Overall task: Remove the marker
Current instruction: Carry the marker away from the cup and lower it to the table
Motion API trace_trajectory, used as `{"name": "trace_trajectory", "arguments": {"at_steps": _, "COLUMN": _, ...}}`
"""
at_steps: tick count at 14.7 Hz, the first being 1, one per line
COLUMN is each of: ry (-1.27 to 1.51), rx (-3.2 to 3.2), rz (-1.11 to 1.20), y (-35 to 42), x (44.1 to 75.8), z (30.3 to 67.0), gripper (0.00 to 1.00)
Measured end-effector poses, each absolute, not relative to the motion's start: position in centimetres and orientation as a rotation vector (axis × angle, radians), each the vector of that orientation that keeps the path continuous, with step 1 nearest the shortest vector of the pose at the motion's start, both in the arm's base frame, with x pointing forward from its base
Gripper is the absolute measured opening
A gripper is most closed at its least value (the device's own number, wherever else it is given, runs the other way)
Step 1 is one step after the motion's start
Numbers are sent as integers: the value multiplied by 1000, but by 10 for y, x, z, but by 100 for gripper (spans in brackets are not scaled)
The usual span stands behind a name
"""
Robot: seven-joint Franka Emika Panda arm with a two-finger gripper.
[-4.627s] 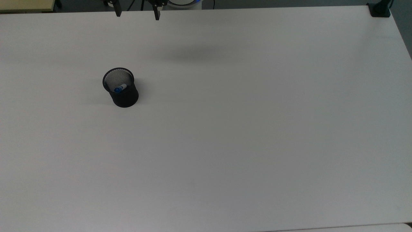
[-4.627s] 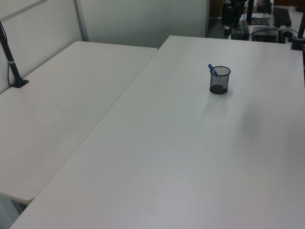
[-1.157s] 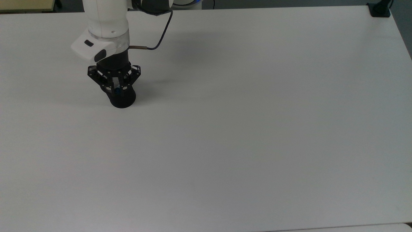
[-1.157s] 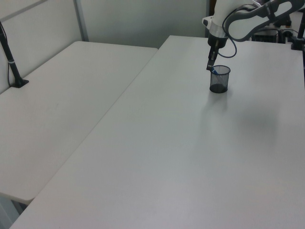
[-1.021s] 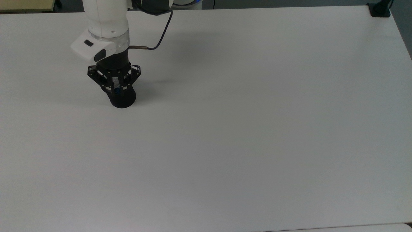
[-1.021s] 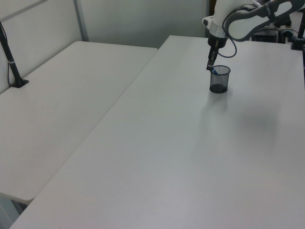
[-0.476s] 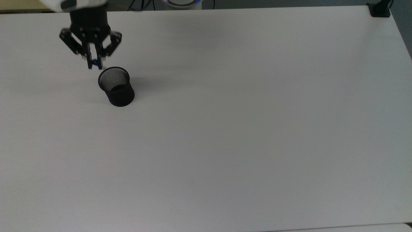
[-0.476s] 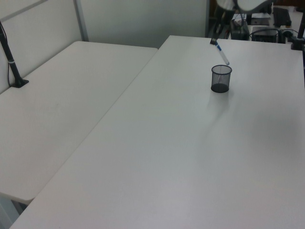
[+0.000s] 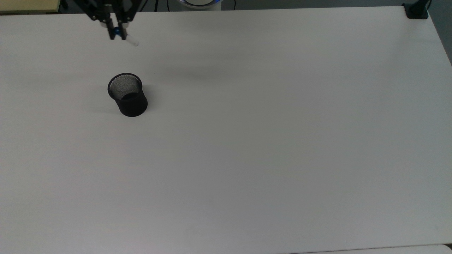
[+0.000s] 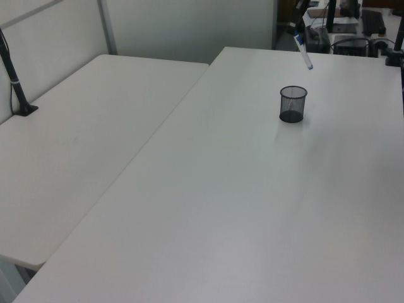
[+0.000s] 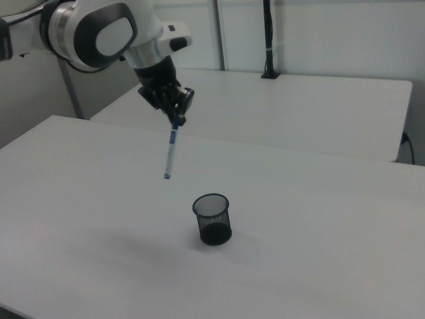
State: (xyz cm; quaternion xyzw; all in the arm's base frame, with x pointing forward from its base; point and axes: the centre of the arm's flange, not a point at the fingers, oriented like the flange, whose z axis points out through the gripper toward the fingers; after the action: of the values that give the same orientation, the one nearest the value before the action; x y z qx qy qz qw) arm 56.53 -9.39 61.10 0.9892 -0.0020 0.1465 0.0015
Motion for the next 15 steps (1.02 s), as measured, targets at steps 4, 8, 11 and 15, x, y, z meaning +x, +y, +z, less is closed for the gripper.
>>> {"name": "trace_trajectory", "arguments": {"at_steps": 4, "ry": -2, "rx": 3173, "rz": 179, "y": -42, "x": 568, "z": 572, "gripper": 19}}
{"name": "trace_trajectory", "arguments": {"at_steps": 8, "ry": 66, "rx": 3212, "rz": -6, "y": -10, "x": 584, "z": 514, "gripper": 19}}
{"name": "trace_trajectory", "arguments": {"at_steps": 11, "ry": 57, "rx": 3215, "rz": -100, "y": 23, "x": 601, "z": 464, "gripper": 19}}
{"name": "trace_trajectory", "arguments": {"at_steps": 15, "ry": 15, "rx": 3210, "rz": -87, "y": 56, "x": 626, "z": 403, "gripper": 19}}
